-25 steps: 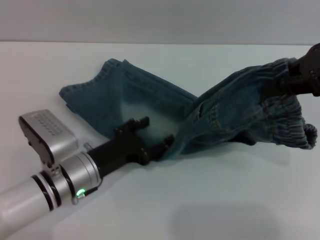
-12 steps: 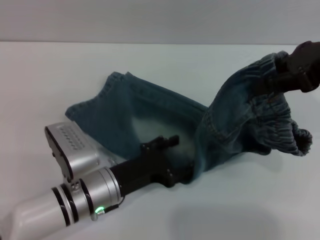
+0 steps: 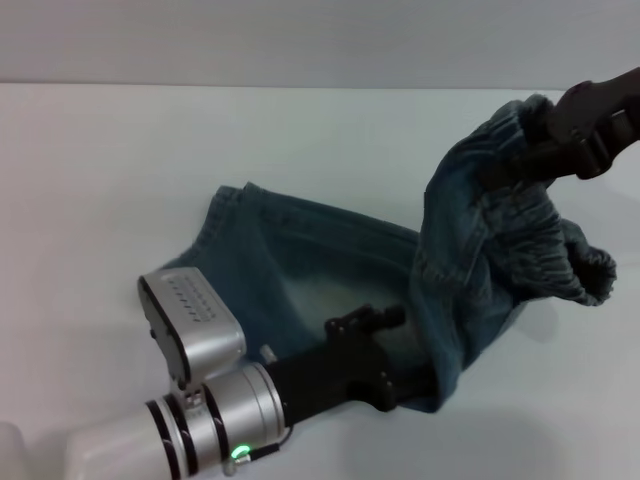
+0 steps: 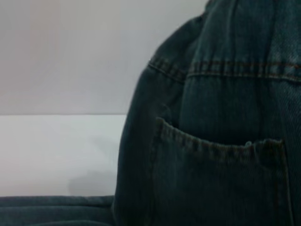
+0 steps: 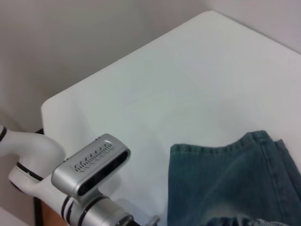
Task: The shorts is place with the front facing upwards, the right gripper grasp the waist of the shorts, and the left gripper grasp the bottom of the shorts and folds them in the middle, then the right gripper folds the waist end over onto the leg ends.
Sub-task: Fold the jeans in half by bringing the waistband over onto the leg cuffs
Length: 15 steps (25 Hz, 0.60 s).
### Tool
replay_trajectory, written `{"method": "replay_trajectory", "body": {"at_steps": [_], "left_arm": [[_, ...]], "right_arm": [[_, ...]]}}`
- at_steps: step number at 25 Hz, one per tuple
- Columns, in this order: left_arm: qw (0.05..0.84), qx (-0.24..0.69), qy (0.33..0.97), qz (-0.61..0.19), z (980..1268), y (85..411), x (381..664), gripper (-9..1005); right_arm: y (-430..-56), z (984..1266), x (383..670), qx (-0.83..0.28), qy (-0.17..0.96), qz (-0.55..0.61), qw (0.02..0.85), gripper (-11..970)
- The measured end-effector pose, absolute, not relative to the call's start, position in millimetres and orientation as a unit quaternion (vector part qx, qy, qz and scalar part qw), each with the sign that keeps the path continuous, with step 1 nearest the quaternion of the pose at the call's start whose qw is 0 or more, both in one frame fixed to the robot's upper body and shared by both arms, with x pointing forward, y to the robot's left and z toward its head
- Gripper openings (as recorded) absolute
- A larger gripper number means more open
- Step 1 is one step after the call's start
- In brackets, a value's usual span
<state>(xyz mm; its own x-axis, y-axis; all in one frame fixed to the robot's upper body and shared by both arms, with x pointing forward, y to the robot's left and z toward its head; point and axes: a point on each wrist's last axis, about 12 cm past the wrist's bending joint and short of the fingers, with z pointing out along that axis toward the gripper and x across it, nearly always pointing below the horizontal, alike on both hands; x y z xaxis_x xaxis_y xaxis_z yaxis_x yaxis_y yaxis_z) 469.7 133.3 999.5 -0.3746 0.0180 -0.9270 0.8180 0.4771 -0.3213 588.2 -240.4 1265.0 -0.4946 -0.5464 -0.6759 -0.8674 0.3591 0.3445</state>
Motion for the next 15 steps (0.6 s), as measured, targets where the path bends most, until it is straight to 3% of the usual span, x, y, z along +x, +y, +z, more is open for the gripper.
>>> {"method": "replay_trajectory", "body": {"at_steps": [9, 15], "left_arm": [[0.473, 0.275, 0.713, -0.439, 1001, 121, 458, 843], [0.481, 0.257, 0.722, -0.427, 998, 130, 460, 843]], "right_arm": [[-226, 1257, 598, -0.465, 0.776, 0.366, 0.219, 43], [-221, 1251, 600, -0.470, 0.775, 0.367, 0.209, 42]]}}
